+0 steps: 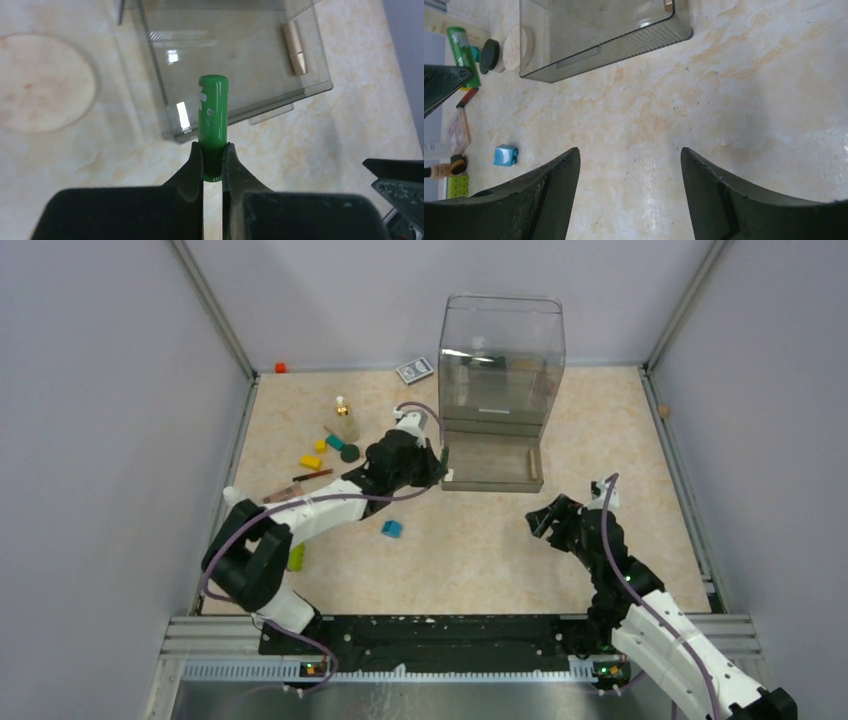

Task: Organize the makeup
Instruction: Pick up the makeup from the center of the board, then place the makeup in the drawer.

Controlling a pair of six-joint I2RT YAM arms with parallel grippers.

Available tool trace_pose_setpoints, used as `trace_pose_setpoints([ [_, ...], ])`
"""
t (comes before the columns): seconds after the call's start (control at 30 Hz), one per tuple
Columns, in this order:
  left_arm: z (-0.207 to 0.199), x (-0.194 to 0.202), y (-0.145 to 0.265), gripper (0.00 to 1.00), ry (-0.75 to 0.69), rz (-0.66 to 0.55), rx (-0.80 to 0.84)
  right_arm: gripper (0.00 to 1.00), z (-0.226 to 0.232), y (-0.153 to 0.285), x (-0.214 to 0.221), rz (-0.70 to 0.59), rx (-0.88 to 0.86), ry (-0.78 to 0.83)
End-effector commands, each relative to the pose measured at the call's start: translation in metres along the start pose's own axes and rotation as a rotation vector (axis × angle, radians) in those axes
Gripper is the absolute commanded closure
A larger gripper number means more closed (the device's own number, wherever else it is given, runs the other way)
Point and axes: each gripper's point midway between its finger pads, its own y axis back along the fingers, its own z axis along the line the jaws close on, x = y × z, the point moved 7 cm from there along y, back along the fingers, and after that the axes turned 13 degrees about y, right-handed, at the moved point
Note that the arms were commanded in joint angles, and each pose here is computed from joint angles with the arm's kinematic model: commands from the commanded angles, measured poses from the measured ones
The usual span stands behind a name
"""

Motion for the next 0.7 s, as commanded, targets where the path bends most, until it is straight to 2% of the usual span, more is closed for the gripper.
trace_pose_setpoints([
  [0.0,-0.049,-0.017,-0.039,1.00,-0.042,-0.022,0.210,0.28,0.002,0.007,-0.010,-0.036,0.006,-0.013],
  [0.17,-0.053,-0.022,-0.077,0.98,-0.040,-0.030,0.184,0.28,-0.002,0.017,-0.013,-0.056,0.027,-0.015],
  [0.3,-0.055,-0.026,-0.091,0.82,-0.058,-0.037,0.171,0.28,-0.005,0.023,-0.014,-0.072,0.038,-0.013],
  [0.47,-0.058,-0.033,-0.086,0.60,-0.077,-0.060,0.165,0.28,-0.006,0.026,-0.015,-0.078,0.049,-0.009],
  [0.67,-0.057,-0.041,-0.068,0.47,-0.108,-0.106,0.143,0.28,-0.006,0.024,-0.017,-0.082,0.053,0.004],
])
